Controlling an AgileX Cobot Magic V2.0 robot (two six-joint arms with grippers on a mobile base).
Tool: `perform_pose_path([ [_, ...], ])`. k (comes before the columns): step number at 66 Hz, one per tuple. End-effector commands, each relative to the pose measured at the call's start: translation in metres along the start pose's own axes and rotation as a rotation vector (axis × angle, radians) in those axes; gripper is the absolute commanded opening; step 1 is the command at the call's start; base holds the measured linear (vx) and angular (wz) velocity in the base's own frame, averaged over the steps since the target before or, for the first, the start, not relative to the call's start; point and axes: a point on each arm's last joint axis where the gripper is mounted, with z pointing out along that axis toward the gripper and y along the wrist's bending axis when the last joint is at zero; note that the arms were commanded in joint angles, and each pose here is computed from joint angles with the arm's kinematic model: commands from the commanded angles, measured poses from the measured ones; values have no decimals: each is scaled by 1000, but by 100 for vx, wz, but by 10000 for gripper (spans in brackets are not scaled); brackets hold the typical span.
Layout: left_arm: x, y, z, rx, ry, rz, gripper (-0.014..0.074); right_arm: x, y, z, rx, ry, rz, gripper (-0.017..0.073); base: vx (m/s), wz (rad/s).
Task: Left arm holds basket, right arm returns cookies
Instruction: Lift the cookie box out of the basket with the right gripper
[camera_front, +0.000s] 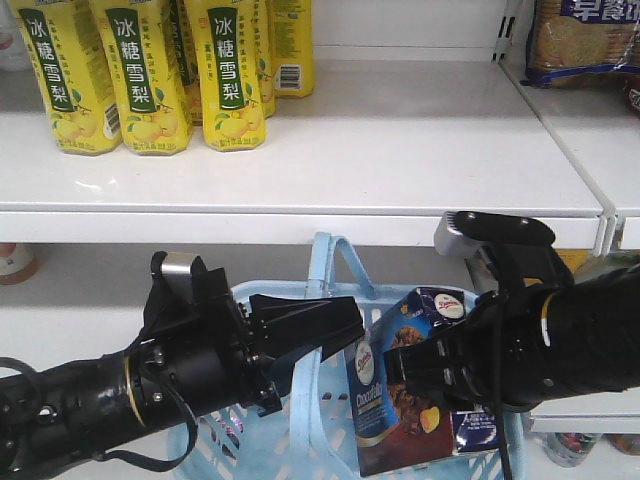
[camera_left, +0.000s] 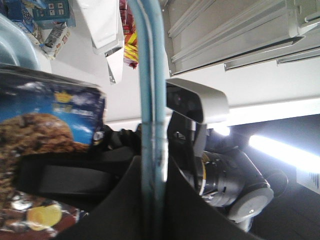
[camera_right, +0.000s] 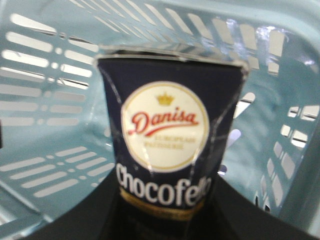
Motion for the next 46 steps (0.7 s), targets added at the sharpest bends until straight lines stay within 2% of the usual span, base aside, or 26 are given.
perform_pose_path([
  [1,-14,-39,-3,292,-101,12,-3,-4,5,-25,-60,-107,-11,-6,0,0],
  [23,-14,-39,-3,292,-101,12,-3,14,3,-73,-136,-241,-13,-6,0,0],
  [46,-14,-39,-3,292,-101,12,-3,36,-6,-122,-186,-437,-62,-6,0,0],
])
